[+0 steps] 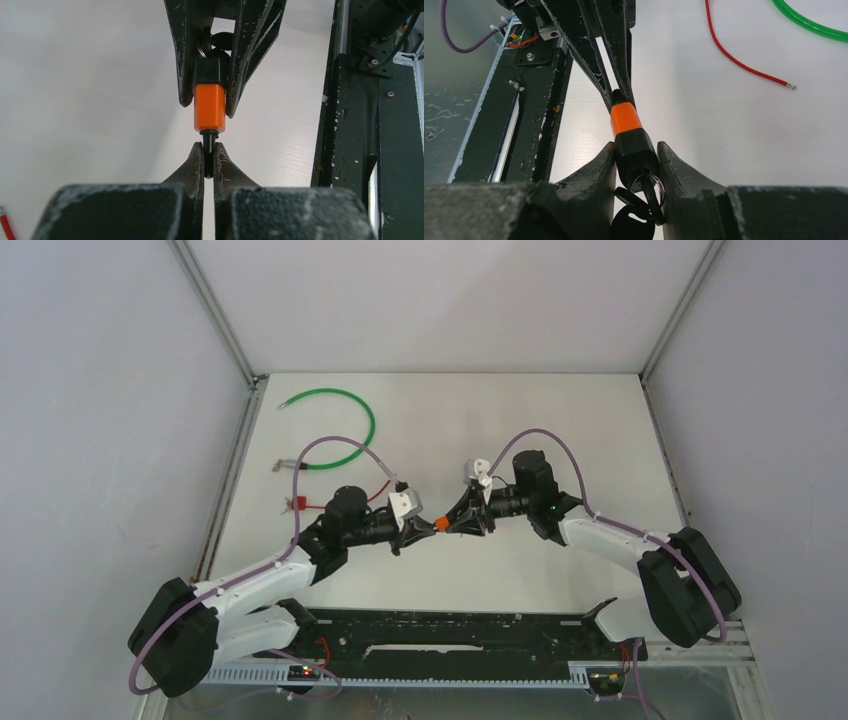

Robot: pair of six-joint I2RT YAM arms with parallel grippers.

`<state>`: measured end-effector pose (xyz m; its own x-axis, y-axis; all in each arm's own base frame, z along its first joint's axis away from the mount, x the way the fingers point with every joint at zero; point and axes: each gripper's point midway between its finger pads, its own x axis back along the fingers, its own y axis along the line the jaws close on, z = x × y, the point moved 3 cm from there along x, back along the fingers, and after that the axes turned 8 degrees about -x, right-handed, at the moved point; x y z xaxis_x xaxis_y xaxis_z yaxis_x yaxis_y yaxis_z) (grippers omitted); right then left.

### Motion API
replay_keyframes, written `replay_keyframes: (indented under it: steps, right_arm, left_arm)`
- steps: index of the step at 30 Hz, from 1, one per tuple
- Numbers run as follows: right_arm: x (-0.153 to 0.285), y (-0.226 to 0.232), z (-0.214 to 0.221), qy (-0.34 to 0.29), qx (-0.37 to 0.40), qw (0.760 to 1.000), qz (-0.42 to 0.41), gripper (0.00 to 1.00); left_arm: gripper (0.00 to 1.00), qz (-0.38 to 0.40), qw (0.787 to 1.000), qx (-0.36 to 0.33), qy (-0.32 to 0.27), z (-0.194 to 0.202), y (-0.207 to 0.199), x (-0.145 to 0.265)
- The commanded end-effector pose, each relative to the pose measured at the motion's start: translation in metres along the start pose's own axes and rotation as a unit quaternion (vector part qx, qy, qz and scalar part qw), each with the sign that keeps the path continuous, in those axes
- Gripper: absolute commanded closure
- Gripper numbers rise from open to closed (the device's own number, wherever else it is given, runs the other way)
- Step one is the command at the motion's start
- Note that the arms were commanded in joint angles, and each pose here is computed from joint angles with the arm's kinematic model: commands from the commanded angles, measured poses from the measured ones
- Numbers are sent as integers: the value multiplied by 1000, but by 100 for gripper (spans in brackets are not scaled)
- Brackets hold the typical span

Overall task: Lock with the key
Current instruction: Lock the lock.

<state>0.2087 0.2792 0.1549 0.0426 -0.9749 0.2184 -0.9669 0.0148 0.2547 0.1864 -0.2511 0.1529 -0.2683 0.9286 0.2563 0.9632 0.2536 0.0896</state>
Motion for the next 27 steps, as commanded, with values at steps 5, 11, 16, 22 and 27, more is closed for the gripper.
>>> replay_keyframes:
  steps: [5, 11, 16, 22, 27]
  right_arm:
    - [17, 15, -25, -21, 23, 998, -61, 100]
    - [20, 9, -22, -23, 13, 998, -58, 100]
    - [14, 11, -20, -22, 10, 997, -75, 100]
    - [12, 15, -21, -23, 22, 996, -83, 85]
    - [14, 8, -19, -20, 24, 998, -49, 76]
  left_arm:
    - [100, -37, 984, -141, -100, -76, 17, 3]
    - [100, -40, 984, -145, -90, -73, 18, 3]
    - [100, -36, 985, -143, -89, -73, 18, 2]
    - [100, -46, 985, -143, -87, -72, 20, 3]
    - [100, -58, 985, -143, -80, -70, 24, 4]
